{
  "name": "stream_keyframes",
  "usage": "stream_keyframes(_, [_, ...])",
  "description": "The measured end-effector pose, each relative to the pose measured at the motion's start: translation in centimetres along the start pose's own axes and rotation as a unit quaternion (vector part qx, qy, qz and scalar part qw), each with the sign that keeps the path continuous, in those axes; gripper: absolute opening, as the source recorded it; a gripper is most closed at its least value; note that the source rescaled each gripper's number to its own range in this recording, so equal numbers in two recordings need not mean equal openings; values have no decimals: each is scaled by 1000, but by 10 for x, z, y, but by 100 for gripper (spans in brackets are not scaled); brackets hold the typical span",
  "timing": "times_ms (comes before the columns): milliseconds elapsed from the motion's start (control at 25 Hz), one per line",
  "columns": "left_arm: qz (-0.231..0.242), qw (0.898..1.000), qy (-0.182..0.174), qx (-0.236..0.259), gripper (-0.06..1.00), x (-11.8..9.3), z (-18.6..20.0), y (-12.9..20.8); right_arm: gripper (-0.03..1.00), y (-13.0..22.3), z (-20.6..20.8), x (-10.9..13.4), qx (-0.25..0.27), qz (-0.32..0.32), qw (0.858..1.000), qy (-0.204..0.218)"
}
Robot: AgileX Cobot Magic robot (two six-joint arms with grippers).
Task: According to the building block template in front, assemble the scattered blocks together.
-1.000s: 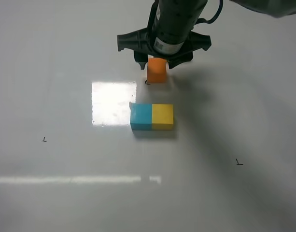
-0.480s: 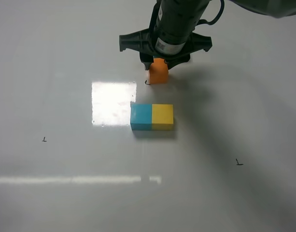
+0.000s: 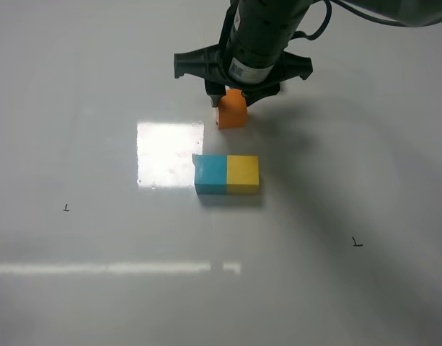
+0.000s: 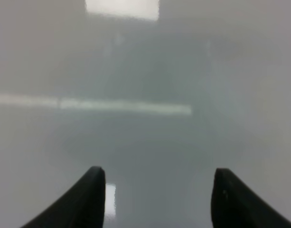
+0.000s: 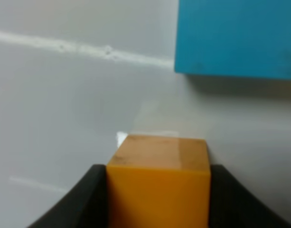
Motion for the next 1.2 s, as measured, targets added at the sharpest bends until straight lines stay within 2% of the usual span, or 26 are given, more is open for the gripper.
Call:
stream_keyframes(320, [0, 1000, 0, 0, 24, 0, 0, 0, 40, 1, 0, 1, 2, 19, 1000, -4])
stream_keyframes(640, [0, 1000, 0, 0, 24, 0, 0, 0, 40, 3, 2, 4, 15, 83, 996, -13])
stream_keyframes(960, [0, 1000, 0, 0, 24, 0, 0, 0, 40, 11, 12, 16, 37, 205, 978, -26])
stream_keyframes(1200, [0, 1000, 0, 0, 24, 0, 0, 0, 40, 15, 13, 18, 47, 268, 962, -35])
Point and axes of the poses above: a point on each arm's last joint axis where the gripper is mounted, z pointing back along that axis away from the gripper, x along the wrist's bending axis when the last joint is at zero, y = z × x, the point moved 3 cm from there along -z, pointing out along that axis toward the gripper, and after that the axes turned 3 degrees about z, right-handed, at the moved point
